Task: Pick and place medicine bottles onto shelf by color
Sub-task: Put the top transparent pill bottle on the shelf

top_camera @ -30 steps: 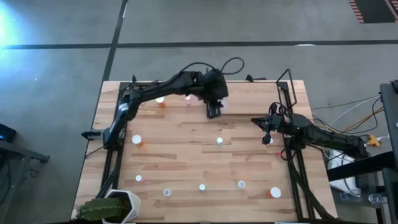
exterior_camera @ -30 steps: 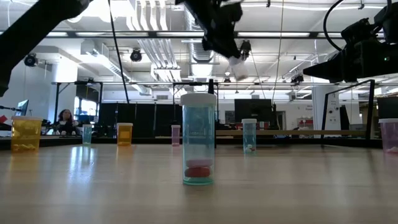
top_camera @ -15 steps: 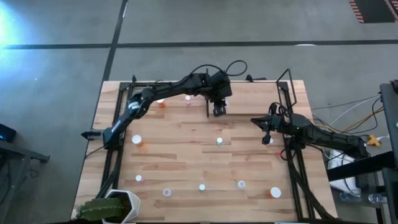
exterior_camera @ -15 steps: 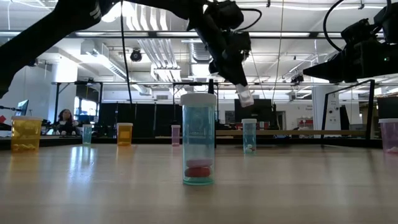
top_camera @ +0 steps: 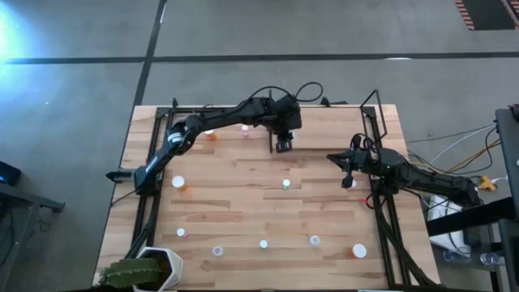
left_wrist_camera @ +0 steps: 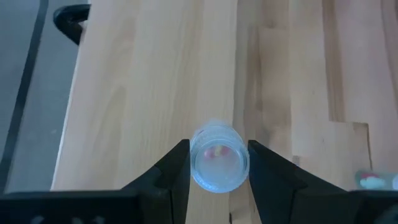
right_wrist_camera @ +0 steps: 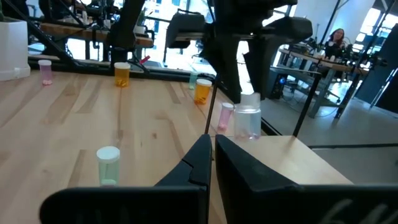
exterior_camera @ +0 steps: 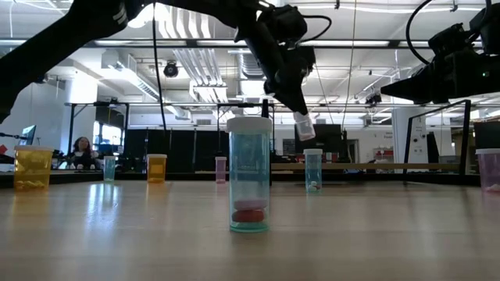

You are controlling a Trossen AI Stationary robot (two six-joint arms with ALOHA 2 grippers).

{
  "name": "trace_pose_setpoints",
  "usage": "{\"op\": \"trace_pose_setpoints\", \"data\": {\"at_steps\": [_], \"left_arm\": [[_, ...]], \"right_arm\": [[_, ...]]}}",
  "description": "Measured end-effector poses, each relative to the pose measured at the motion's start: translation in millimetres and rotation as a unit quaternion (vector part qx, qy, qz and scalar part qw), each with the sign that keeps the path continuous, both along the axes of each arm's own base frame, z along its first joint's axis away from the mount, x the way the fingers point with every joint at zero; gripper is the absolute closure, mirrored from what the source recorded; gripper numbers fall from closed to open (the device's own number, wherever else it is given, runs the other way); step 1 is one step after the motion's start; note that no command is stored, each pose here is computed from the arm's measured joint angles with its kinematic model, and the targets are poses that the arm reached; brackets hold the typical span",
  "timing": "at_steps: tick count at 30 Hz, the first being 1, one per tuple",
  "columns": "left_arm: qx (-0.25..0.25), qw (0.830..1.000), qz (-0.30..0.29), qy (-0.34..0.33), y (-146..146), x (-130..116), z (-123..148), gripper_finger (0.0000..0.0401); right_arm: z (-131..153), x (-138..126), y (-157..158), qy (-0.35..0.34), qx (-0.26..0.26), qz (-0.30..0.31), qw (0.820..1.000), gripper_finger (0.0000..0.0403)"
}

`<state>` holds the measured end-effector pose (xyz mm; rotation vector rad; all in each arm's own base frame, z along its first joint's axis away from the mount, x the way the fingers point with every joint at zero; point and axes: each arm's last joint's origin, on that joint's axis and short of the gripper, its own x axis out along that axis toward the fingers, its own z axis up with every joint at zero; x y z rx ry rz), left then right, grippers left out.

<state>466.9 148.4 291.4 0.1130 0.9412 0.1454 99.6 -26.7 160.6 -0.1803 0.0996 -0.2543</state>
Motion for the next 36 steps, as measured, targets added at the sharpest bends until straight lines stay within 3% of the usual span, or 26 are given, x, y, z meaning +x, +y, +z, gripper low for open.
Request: {"op": "trace_pose_setpoints", "data": {"at_steps": [8, 24, 36], "left_arm": [[0.006, 0.999, -0.030, 0.032, -1, -1, -17, 0.0287], [0.014, 0.999, -0.037, 0.031, 6, 1, -37, 0.0287], [0.018, 0.999, -0.038, 0.025, 7, 2, -38, 0.0277]], "right_arm": [[0, 0, 0, 0.000, 0.000, 0.000, 1.000, 0.0390], [0, 0, 0, 0.000, -0.001, 0.000, 1.000, 0.0390], [0, 0, 0, 0.000, 0.000, 0.000, 1.000, 0.0390]]}}
